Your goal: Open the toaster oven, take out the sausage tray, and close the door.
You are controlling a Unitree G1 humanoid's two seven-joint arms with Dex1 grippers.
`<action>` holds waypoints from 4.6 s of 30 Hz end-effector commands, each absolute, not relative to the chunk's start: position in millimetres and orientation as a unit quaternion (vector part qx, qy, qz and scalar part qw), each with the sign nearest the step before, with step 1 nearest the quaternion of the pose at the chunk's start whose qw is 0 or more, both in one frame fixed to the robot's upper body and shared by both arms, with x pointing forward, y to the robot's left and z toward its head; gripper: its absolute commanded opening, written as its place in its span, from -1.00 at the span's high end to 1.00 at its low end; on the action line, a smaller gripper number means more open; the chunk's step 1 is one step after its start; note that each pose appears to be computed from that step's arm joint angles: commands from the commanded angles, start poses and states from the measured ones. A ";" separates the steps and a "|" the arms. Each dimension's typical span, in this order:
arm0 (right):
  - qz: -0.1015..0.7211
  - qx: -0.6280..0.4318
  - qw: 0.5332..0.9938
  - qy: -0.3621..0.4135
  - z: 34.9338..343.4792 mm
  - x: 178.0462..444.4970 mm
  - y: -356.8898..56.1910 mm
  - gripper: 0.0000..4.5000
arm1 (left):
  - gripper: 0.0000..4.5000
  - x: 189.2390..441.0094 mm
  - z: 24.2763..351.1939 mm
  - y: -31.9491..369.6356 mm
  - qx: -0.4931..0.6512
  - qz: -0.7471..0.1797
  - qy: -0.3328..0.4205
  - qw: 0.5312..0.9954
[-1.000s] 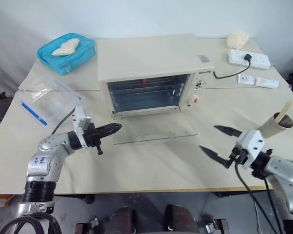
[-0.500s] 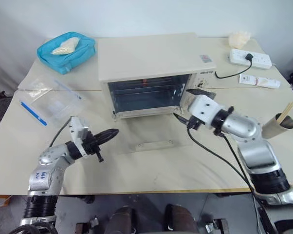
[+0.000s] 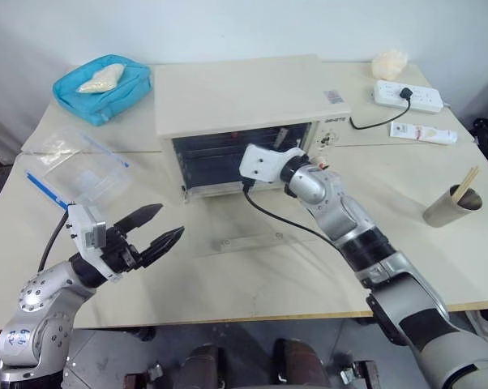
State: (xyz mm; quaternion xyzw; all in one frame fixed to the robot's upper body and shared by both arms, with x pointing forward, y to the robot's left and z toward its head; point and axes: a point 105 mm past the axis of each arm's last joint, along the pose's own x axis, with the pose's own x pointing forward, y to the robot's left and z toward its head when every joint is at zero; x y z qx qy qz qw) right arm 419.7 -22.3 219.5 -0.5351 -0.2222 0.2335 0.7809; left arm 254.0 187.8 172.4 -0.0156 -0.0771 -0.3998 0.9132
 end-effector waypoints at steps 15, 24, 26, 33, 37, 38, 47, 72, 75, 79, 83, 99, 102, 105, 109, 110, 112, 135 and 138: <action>0.207 -0.562 0.750 -0.280 234.5 416.6 -7.8 0.97 | -1.00 286.0 192.9 173.2 -0.011 -0.422 -0.118 0.899; 0.217 -0.559 0.735 -0.316 248.8 403.9 -3.6 0.97 | -1.00 317.8 212.7 170.1 -0.020 -0.434 -0.150 0.888; 0.222 -0.560 0.731 -0.321 250.2 401.0 -2.8 0.97 | -1.00 321.3 218.2 174.3 -0.027 -0.430 -0.160 0.888; 0.264 -0.574 0.703 -0.327 240.6 381.8 -3.0 0.97 | -1.00 324.5 221.1 186.6 -0.031 -0.424 -0.160 0.891; 0.283 -0.584 0.694 -0.313 223.5 366.2 -13.1 0.97 | -1.00 327.9 223.6 187.5 -0.040 -0.424 -0.160 0.891; 0.284 -0.579 0.698 -0.311 222.3 363.4 -15.1 0.97 | -1.00 328.5 223.9 187.6 -0.041 -0.424 -0.160 0.891; 0.285 -0.596 0.688 -0.300 206.0 321.6 -53.9 0.97 | -1.00 334.7 222.5 189.3 -0.079 -0.424 -0.125 0.893; 0.338 -0.614 0.658 -0.275 185.3 270.0 -81.3 0.97 | -1.00 290.1 197.3 160.3 -0.326 -0.467 0.106 0.815; 0.344 -0.614 0.655 -0.276 185.5 268.8 -81.1 0.97 | -1.00 290.0 191.5 155.3 -0.344 -0.461 0.126 0.808; 0.353 -0.614 0.648 -0.281 186.9 266.5 -80.0 0.97 | -0.92 291.5 180.1 147.4 -0.362 -0.454 0.157 0.799; 0.357 -0.616 0.643 -0.284 188.5 264.9 -80.6 0.97 | -0.50 284.9 179.6 137.9 -0.393 -0.481 0.178 0.763; 0.403 -0.572 0.647 -0.303 191.9 249.2 -74.8 0.97 | 0.98 269.9 180.4 126.9 -0.480 -0.491 0.216 0.695; 0.419 -0.550 0.659 -0.295 194.0 247.2 -78.1 0.87 | 1.00 264.1 172.5 126.9 -0.491 -0.483 0.230 0.687; 0.435 -0.533 0.665 -0.292 197.9 243.7 -82.9 0.48 | 1.00 262.6 161.2 129.7 -0.506 -0.460 0.237 0.690; 0.457 -0.514 0.671 -0.278 198.0 240.4 -92.8 -0.14 | 1.00 256.9 157.6 137.7 -0.519 -0.447 0.224 0.693; 0.463 -0.503 0.679 -0.268 198.1 240.7 -98.9 -0.27 | 1.00 253.6 156.1 143.1 -0.521 -0.440 0.219 0.698; 0.475 -0.488 0.687 -0.255 197.4 240.0 -107.7 -0.58 | 1.00 248.9 154.4 150.5 -0.525 -0.428 0.210 0.705; 0.472 -0.218 0.852 0.059 135.0 307.9 -207.1 0.99 | 1.00 161.9 129.6 212.9 -0.658 -0.166 -0.005 0.735; 0.474 -0.213 0.850 0.090 121.6 313.6 -205.6 0.99 | 1.00 160.9 129.0 228.7 -0.672 -0.115 -0.058 0.729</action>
